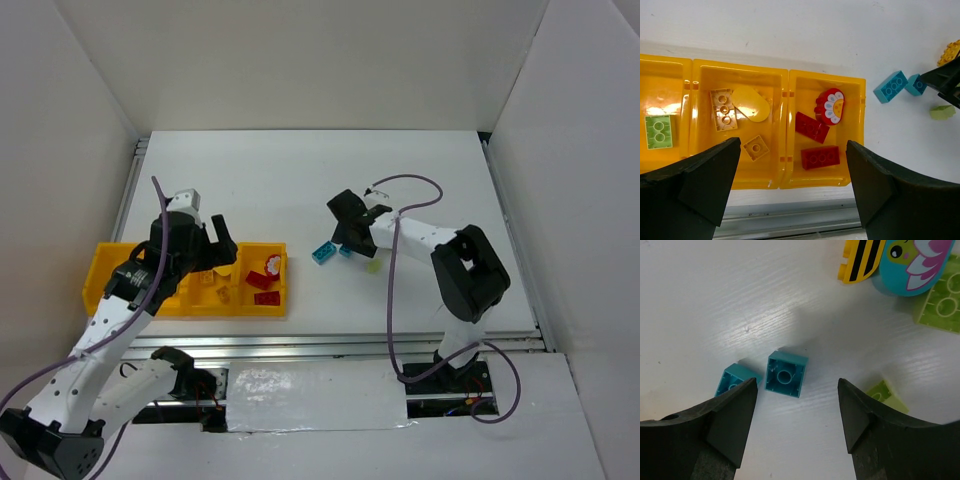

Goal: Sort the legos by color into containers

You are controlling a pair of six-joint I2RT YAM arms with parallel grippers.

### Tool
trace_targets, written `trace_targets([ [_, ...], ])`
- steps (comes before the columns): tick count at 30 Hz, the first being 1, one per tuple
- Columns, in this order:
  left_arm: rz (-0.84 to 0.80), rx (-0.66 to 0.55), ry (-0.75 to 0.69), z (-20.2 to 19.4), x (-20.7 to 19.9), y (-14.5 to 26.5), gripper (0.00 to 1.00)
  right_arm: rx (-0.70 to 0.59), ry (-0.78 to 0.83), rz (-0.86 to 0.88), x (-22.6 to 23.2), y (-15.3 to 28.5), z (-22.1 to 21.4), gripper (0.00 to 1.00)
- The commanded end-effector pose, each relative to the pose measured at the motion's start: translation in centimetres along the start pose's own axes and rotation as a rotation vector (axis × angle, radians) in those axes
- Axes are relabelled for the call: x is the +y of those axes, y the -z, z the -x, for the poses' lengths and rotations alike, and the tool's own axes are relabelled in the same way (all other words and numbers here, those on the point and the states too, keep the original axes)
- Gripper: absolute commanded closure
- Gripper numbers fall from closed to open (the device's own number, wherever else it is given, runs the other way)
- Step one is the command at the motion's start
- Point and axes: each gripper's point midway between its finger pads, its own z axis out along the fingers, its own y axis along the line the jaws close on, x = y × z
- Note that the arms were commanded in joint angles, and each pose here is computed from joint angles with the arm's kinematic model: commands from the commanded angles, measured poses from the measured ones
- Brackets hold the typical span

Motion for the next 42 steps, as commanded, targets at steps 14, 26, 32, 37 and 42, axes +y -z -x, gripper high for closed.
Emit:
trace_targets([
  [14, -0.020, 0.008, -0.026, -0.3, -1.0, -0.1, 0.01, 0.035, -0.032, 0.009, 1.1, -3.6, -0.9, 0.45],
  [26, -0.197, 0.077, -0.012, -1.6, -4.3, -0.2, 0.00, -0.065, 0.225, 0.322, 5.4, 3.5, -0.8, 1.00],
  [32, -0.453, 0.201, 0.165, -2.7, -9.7, 0.9, 0.00, -0.080, 0.765, 0.935, 9.2, 16.0, -8.0, 1.00],
  [37, -0.731, 0.352, 0.337, -4.2, -14.3, 2.9, 0.01, -0.117, 0.957, 1.282, 8.6, 24.7, -11.8, 1.00],
  [42, -0.853, 0.433, 0.413, -6.0, -15.7, 4.6, 0.06, -0.168, 0.995, 1.401, 8.3, 28.8, -11.5, 1.00],
])
